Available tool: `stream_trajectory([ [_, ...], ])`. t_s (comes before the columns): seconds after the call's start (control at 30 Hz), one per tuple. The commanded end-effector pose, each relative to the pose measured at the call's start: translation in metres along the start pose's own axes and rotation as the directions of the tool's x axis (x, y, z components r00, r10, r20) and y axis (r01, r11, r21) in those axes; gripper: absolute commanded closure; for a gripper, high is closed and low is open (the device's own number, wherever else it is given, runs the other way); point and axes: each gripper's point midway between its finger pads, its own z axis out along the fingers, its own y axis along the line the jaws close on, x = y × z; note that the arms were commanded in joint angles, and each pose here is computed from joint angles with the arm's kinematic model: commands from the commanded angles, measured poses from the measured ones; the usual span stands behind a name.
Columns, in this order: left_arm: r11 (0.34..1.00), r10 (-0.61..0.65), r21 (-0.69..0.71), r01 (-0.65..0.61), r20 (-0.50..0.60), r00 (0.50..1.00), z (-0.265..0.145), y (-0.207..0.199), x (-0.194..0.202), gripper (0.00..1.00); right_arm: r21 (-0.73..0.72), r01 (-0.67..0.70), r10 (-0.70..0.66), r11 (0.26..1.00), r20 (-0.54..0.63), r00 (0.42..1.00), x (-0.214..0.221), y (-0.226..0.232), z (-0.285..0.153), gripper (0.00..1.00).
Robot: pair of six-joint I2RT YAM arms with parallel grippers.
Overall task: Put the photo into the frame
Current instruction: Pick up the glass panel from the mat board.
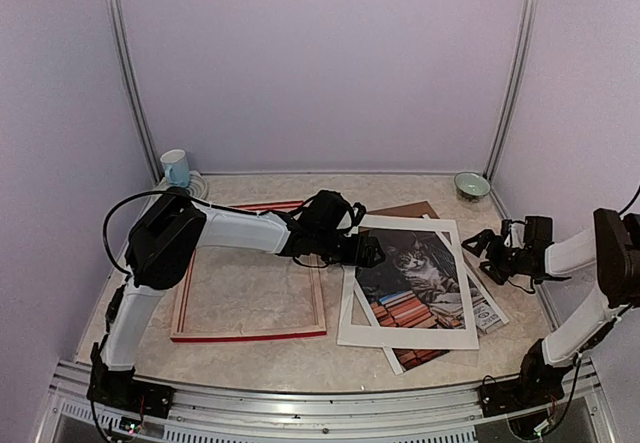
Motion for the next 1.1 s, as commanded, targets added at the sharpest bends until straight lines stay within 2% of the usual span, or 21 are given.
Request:
stream_trajectory([
  [0.0, 1.0, -0.019, -0.019, 0.018, -0.071, 0.997, 0.013, 0.01, 0.024, 0.01, -0.051, -0.047, 0.045, 0.998, -0.041, 0.998, 0.012, 0.004, -0.006, 0.01],
  [0.47, 1.0, -0.025, -0.021, 0.023, -0.071, 0.997, 0.014, 0.011, 0.025, 0.01, -0.256, 0.061, -0.057, 0.965, 0.024, 0.998, -0.009, 0.065, -0.037, 0.01],
  [0.67, 1.0, -0.027, -0.018, 0.025, -0.071, 0.997, 0.013, 0.01, 0.025, 0.01, -0.342, 0.026, -0.035, 0.939, -0.02, 0.999, 0.003, 0.072, -0.036, 0.01],
  [1.07, 0.999, -0.033, -0.02, 0.032, -0.072, 0.997, 0.014, 0.011, 0.027, 0.01, -0.42, -0.053, 0.009, 0.906, -0.106, 0.994, 0.019, 0.074, -0.031, 0.04],
])
